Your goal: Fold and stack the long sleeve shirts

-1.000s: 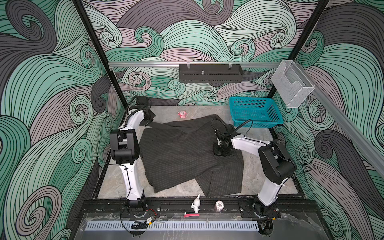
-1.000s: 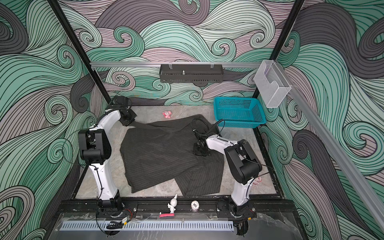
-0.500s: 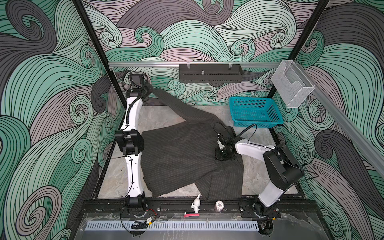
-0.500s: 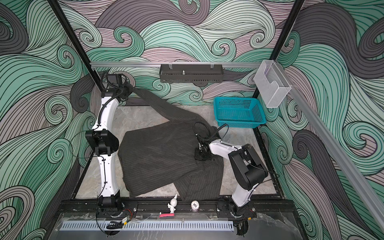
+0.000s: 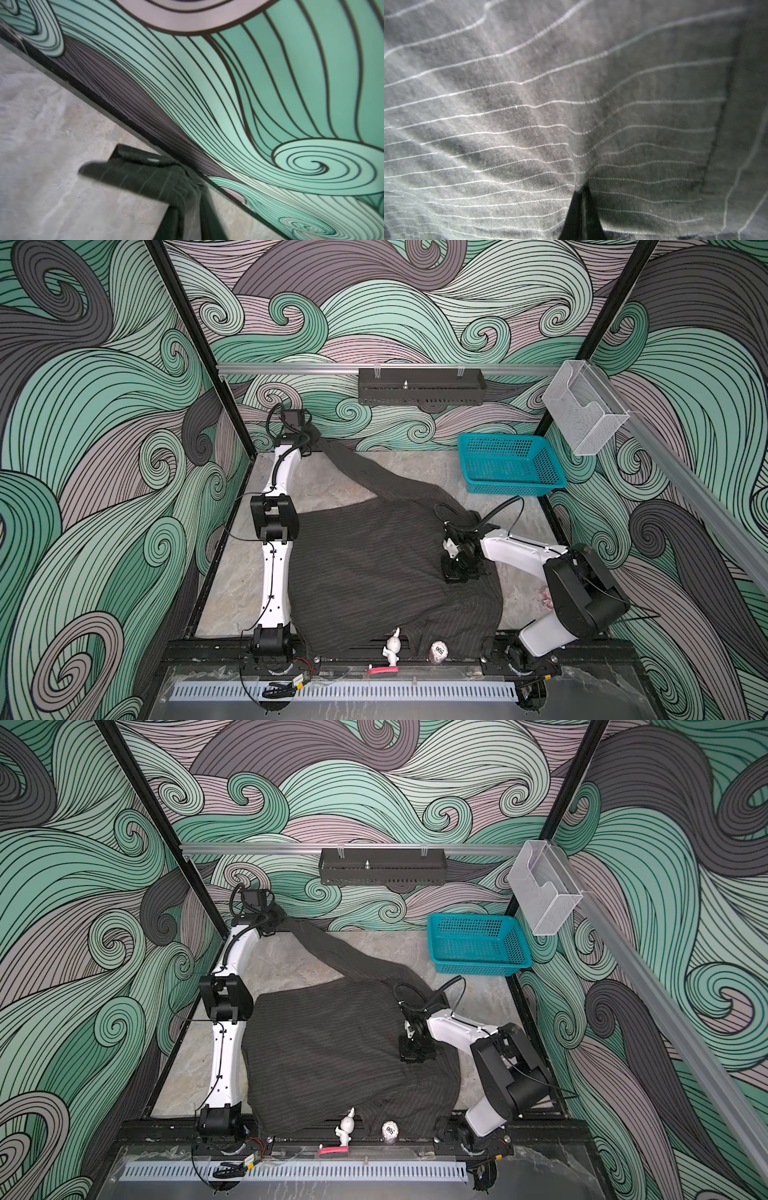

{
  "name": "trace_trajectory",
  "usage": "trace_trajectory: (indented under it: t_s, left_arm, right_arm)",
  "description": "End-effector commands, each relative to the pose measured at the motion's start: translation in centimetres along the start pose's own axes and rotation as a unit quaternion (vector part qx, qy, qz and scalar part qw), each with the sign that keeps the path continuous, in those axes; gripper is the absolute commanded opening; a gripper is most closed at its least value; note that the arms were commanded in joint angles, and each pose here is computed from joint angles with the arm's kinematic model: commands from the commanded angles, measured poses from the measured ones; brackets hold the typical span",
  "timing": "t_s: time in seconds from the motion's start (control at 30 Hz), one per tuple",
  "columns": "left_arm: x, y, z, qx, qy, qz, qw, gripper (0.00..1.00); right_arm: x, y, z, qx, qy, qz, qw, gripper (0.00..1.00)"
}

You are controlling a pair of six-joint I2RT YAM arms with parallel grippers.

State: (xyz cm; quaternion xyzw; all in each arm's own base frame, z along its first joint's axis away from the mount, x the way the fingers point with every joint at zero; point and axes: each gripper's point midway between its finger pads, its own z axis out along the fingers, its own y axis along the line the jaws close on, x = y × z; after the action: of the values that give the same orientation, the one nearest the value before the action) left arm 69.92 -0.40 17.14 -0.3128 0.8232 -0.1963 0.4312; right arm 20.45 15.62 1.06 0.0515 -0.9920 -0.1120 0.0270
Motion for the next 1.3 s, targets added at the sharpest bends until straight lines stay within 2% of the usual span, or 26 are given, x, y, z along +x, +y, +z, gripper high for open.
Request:
trace_trajectory:
  t_s: [0.0, 0.07, 0.13, 0.17, 0.2, 0.3, 0.37, 0.5, 0.57, 0.67, 0.8, 0.93, 1.07, 1.17, 1.27]
  left_arm:
    - [-0.9, -2.4, -0.7, 0.036, -0.014, 0.000, 0.999, 0.47]
    - [-1.5, -2.6, -2.1, 0.030, -0.012, 0.009, 0.999, 0.62]
    - [-2.5, -3.1, -4.5, 0.028, -0.011, 0.017, 0.999, 0.67]
    - [-3.0, -3.2, -6.2, 0.021, -0.012, 0.021, 0.999, 0.68]
    - [-3.1, -3.0, -7.7, 0.013, -0.009, 0.024, 1.000, 0.69]
    - [-1.8, -2.0, -13.2, -0.014, 0.013, 0.032, 0.999, 0.68]
    - [1.0, -0.2, -16.6, -0.034, 0.048, 0.029, 0.998, 0.64]
    - [9.3, 5.0, -21.0, -0.095, 0.144, 0.015, 0.985, 0.54]
    - [14.2, 8.1, -22.5, -0.119, 0.204, -0.009, 0.972, 0.50]
    - [20.7, 12.9, -24.0, -0.167, 0.277, -0.028, 0.946, 0.49]
    - [27.1, 17.7, -24.6, -0.206, 0.331, -0.046, 0.920, 0.48]
    - [29.8, 21.2, -24.2, -0.262, 0.357, -0.049, 0.895, 0.42]
    - [29.5, 22.7, -21.8, -0.303, 0.355, -0.035, 0.884, 0.42]
    - [27.0, 22.2, -19.2, -0.326, 0.338, -0.021, 0.883, 0.43]
    - [24.0, 20.6, -16.0, -0.324, 0.326, -0.007, 0.888, 0.45]
  right_arm:
    - [0.7, 0.5, -0.1, -0.004, 0.028, -0.007, 1.000, 0.00]
    - [-0.1, 1.1, -0.4, -0.014, 0.017, -0.008, 1.000, 0.00]
    - [-1.1, 1.7, -0.9, -0.021, 0.004, -0.010, 1.000, 0.02]
    - [-1.7, 1.8, -1.2, -0.020, -0.005, -0.012, 1.000, 0.11]
    - [-2.1, 1.9, -1.5, -0.019, -0.011, -0.012, 1.000, 0.25]
    - [-4.1, 2.6, -2.7, -0.021, -0.043, -0.012, 0.999, 0.39]
    - [-5.7, 3.1, -3.5, -0.024, -0.065, -0.007, 0.998, 0.46]
    - [-8.6, 2.9, -3.5, -0.015, -0.090, 0.018, 0.996, 0.46]
    - [-10.2, 2.6, -3.2, -0.011, -0.094, 0.033, 0.995, 0.44]
    - [-12.3, 2.0, -2.6, -0.005, -0.102, 0.050, 0.994, 0.40]
    - [-14.3, 1.2, -1.5, 0.001, -0.104, 0.071, 0.992, 0.37]
    - [-16.0, 0.6, -0.1, -0.002, -0.100, 0.098, 0.990, 0.35]
    - [-18.0, 0.5, 0.5, -0.006, -0.105, 0.115, 0.988, 0.35]
    - [-19.8, 0.4, 0.6, -0.012, -0.115, 0.131, 0.985, 0.36]
    - [-21.7, 0.6, 0.2, -0.021, -0.128, 0.141, 0.981, 0.36]
